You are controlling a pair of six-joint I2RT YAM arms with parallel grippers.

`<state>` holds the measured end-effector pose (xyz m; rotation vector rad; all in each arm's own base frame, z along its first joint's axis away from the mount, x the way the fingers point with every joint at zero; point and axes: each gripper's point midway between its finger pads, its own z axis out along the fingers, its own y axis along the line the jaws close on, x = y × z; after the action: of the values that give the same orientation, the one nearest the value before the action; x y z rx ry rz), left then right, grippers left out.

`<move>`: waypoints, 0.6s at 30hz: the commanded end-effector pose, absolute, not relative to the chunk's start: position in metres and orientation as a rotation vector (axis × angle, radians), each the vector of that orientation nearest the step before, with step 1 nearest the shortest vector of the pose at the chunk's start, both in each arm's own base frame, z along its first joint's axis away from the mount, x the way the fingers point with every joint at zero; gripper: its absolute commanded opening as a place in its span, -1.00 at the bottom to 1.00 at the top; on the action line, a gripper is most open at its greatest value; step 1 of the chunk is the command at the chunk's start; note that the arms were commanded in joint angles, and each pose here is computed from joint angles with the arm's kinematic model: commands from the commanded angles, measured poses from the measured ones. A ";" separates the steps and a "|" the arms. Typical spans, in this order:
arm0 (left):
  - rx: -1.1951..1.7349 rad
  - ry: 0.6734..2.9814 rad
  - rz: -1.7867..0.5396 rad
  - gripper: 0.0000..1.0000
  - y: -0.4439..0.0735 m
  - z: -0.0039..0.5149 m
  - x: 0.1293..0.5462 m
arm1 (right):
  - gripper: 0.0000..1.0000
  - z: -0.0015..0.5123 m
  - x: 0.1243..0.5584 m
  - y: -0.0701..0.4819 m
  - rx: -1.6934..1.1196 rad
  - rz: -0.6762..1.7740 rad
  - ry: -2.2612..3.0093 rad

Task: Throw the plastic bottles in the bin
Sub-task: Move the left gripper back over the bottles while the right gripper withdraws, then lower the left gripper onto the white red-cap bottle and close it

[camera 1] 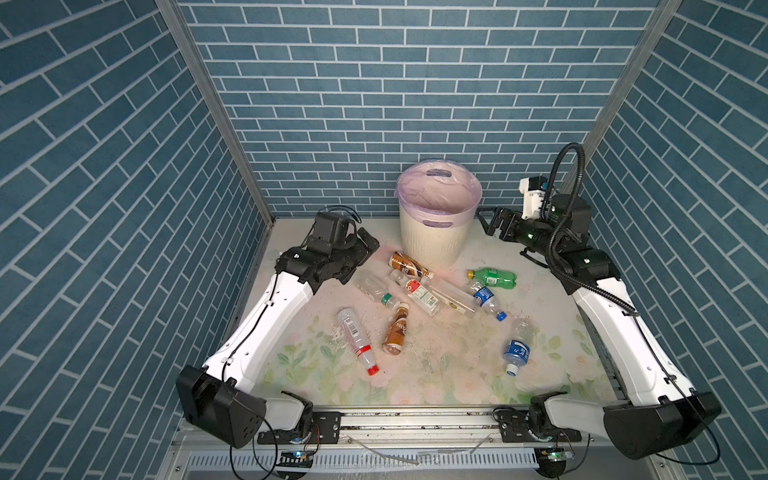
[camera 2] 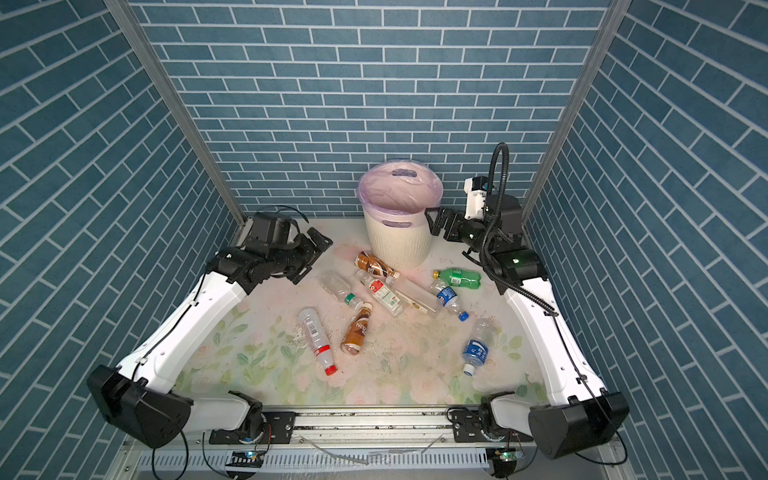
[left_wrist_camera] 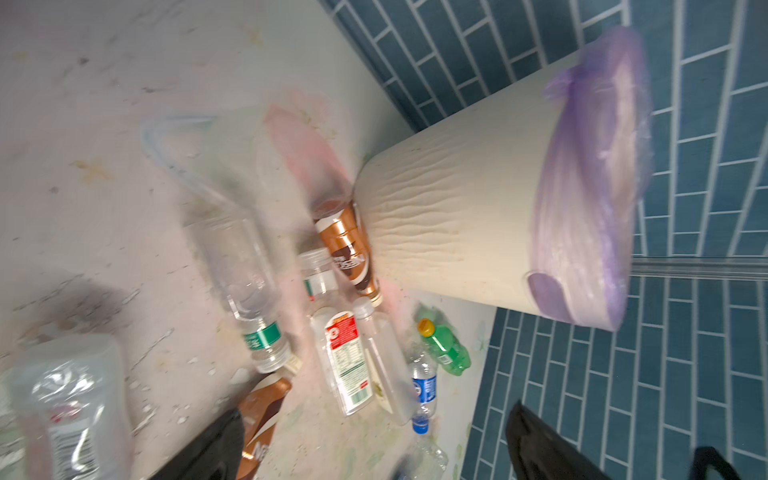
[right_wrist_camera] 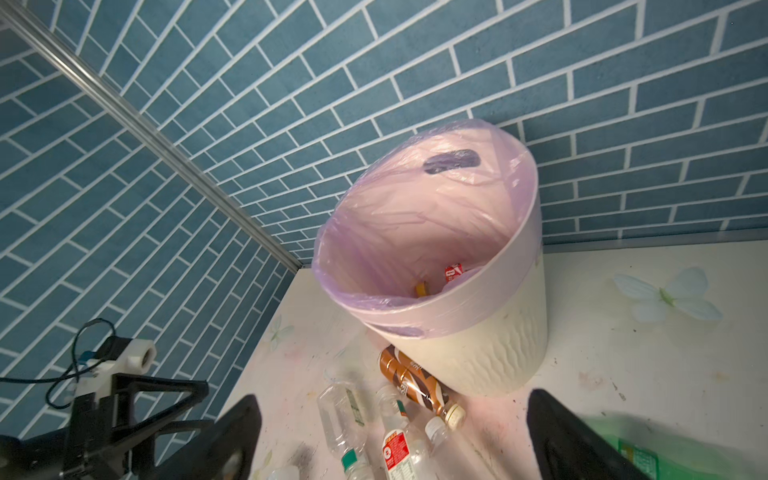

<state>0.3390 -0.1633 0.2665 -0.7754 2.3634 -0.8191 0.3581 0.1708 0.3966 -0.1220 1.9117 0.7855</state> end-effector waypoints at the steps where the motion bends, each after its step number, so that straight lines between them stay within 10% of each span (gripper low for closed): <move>1: -0.786 2.490 -0.656 0.99 -0.146 0.221 0.305 | 0.99 0.377 0.338 0.176 -0.132 0.783 1.964; 18: -0.610 2.735 -0.287 0.99 -0.113 0.117 0.251 | 0.98 0.320 0.282 0.230 -0.410 0.784 2.054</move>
<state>0.2570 -0.1203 0.1350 -0.6821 2.6874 -0.3823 0.2858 0.2289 0.3360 -0.3618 2.0329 0.8291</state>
